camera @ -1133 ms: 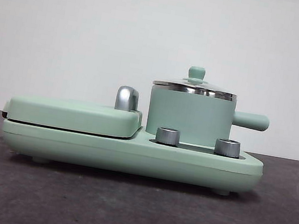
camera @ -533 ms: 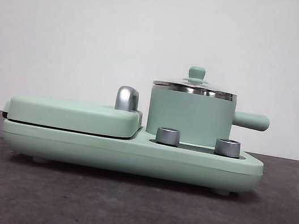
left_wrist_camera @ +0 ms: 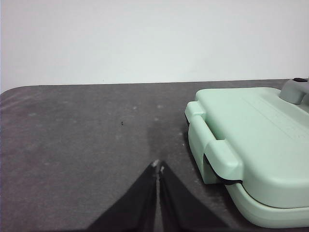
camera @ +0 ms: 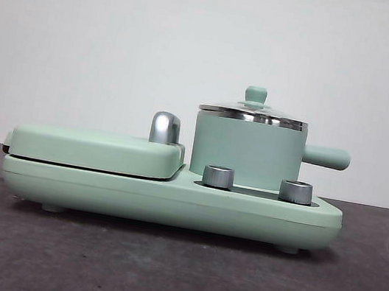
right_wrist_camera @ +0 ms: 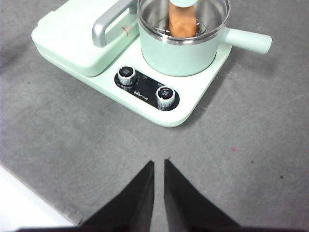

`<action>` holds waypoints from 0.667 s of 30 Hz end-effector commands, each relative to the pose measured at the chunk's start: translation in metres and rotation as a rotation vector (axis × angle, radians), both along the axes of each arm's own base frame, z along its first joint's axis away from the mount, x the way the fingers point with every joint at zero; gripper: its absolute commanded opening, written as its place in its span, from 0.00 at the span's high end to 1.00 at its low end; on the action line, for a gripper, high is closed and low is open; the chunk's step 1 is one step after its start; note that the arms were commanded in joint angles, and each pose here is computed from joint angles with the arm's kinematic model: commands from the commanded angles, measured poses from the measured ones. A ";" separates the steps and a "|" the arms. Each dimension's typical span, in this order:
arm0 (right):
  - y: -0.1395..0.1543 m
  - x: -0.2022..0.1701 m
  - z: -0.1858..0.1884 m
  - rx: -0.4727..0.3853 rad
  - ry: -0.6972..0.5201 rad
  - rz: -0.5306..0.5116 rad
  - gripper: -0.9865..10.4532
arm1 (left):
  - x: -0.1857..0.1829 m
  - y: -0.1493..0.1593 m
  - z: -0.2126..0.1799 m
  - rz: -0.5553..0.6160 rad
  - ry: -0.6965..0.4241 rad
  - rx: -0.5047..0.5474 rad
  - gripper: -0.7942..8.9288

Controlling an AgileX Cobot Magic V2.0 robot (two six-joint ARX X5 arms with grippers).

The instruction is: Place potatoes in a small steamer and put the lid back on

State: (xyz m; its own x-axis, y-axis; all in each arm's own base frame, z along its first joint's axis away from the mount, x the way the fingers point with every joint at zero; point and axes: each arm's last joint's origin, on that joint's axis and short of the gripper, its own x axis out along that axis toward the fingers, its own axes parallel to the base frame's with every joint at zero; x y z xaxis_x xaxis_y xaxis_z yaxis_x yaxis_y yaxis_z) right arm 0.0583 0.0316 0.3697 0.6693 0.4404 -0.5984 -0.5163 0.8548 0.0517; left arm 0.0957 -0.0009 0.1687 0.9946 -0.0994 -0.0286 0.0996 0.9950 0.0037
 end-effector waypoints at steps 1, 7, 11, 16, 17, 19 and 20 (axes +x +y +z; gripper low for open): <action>0.000 0.000 0.004 0.012 -0.043 -0.003 0.89 | 0.001 0.000 -0.006 0.004 0.007 0.003 0.91; -0.002 0.016 -0.022 0.014 -0.413 -0.078 0.89 | 0.001 0.000 -0.005 0.003 0.007 0.003 0.91; -0.009 0.029 -0.077 0.025 -0.528 -0.203 0.89 | 0.001 0.000 -0.005 0.004 0.007 0.003 0.91; -0.017 0.042 -0.150 0.064 -0.538 -0.338 0.89 | 0.001 0.000 -0.006 0.004 0.007 0.003 0.91; -0.019 0.043 -0.163 0.074 -0.537 -0.360 0.89 | 0.001 0.000 -0.006 0.004 0.007 0.003 0.91; -0.021 0.044 -0.182 0.084 -0.546 -0.384 0.89 | 0.001 0.000 -0.006 0.003 0.007 0.003 0.91; -0.021 0.044 -0.190 0.092 -0.557 -0.392 0.89 | 0.001 0.000 -0.005 0.004 0.006 0.003 0.91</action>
